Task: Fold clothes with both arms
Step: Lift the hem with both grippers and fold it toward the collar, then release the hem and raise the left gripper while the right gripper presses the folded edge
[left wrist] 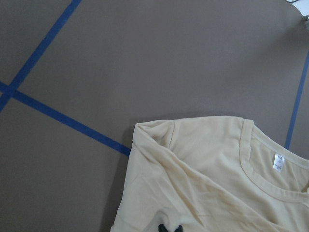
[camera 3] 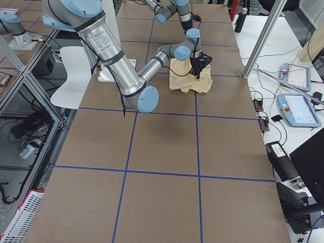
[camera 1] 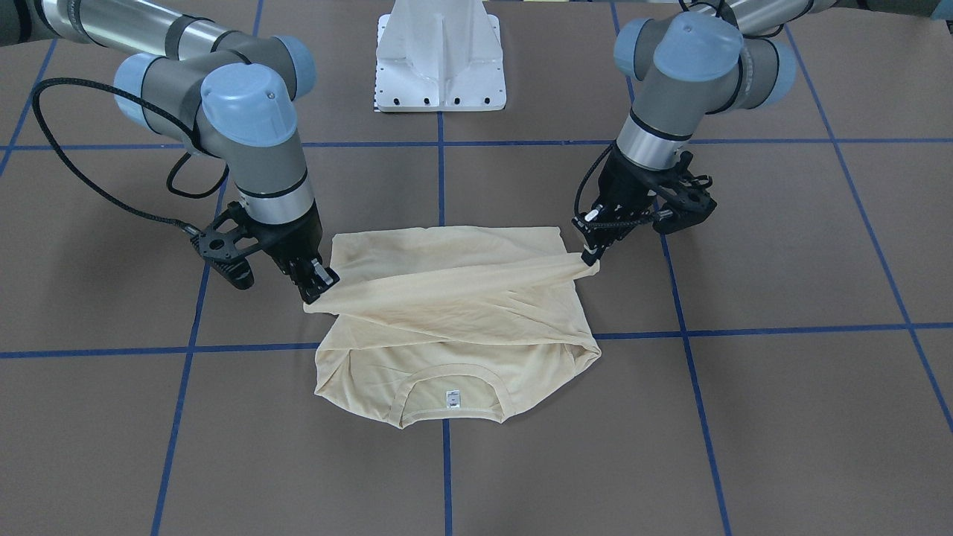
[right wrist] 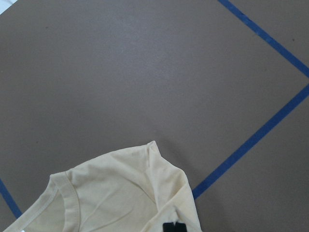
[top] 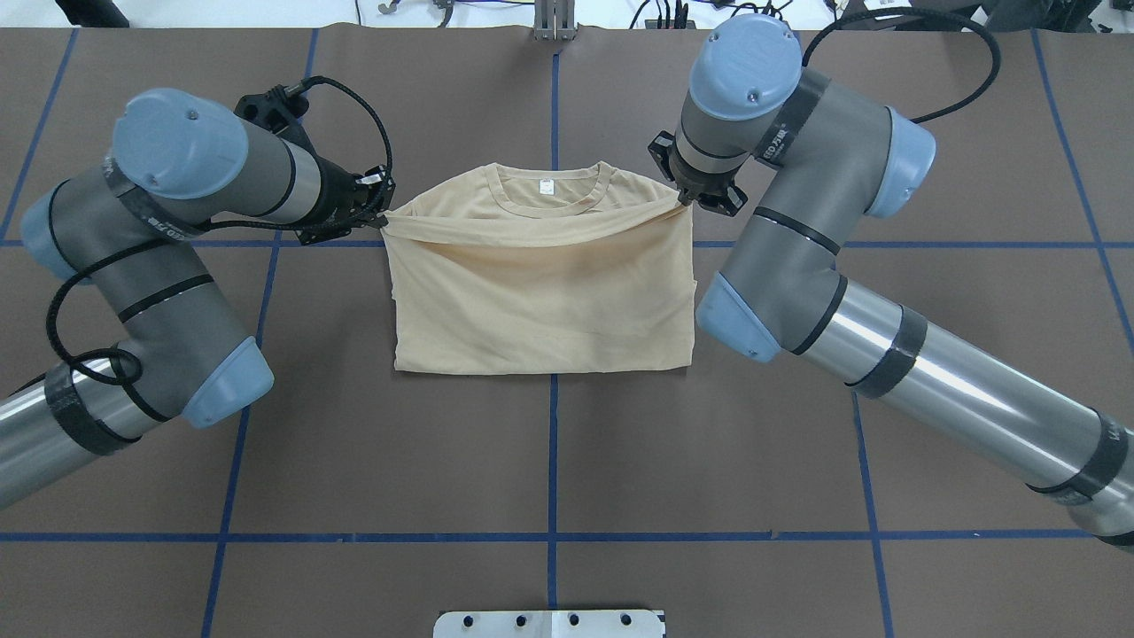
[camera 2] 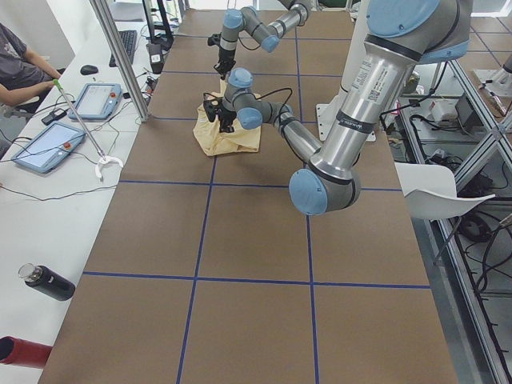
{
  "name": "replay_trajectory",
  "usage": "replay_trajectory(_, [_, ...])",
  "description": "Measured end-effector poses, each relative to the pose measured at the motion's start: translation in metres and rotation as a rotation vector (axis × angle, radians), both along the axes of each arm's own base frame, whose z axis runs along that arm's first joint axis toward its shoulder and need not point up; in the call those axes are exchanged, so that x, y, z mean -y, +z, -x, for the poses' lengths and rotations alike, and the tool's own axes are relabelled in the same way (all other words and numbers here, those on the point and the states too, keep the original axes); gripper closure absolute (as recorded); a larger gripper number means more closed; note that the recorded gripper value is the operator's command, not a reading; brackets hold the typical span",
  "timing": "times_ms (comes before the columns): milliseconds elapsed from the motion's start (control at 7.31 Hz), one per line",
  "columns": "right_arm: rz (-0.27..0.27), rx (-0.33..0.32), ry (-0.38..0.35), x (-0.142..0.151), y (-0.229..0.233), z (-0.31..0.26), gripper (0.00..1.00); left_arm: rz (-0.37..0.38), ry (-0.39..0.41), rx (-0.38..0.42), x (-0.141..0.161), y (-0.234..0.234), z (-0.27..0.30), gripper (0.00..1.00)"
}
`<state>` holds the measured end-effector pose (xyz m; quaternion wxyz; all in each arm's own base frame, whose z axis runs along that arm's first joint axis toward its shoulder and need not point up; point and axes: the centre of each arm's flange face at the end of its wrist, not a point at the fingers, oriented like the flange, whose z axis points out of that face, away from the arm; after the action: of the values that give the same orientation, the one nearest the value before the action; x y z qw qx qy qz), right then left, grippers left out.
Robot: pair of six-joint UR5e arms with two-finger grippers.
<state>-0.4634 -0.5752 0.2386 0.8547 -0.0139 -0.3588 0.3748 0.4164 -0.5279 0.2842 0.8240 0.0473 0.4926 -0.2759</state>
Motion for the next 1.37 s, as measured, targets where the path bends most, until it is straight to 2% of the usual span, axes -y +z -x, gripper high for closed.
replay_trajectory(410, [-0.023,-0.07,-0.071,0.046,0.019,0.046,1.0,-0.003,-0.022,0.006,0.041,0.042,-0.027,1.0])
replay_trajectory(821, [-0.046,-0.103,-0.112,0.062,0.045,0.062,1.0,-0.016,-0.046,0.024,0.062,0.061,-0.039,1.0])
replay_trajectory(958, [-0.057,-0.098,-0.112,0.065,0.046,0.064,0.43,-0.017,-0.052,0.029,0.065,0.063,-0.041,0.96])
replay_trajectory(1095, [-0.063,-0.095,-0.111,0.067,0.045,0.065,0.21,-0.019,-0.054,0.029,0.066,0.064,-0.042,0.78])
replay_trajectory(1368, [-0.071,-0.089,-0.108,0.069,0.042,0.068,0.15,-0.032,-0.059,0.016,0.069,0.069,-0.041,0.68])
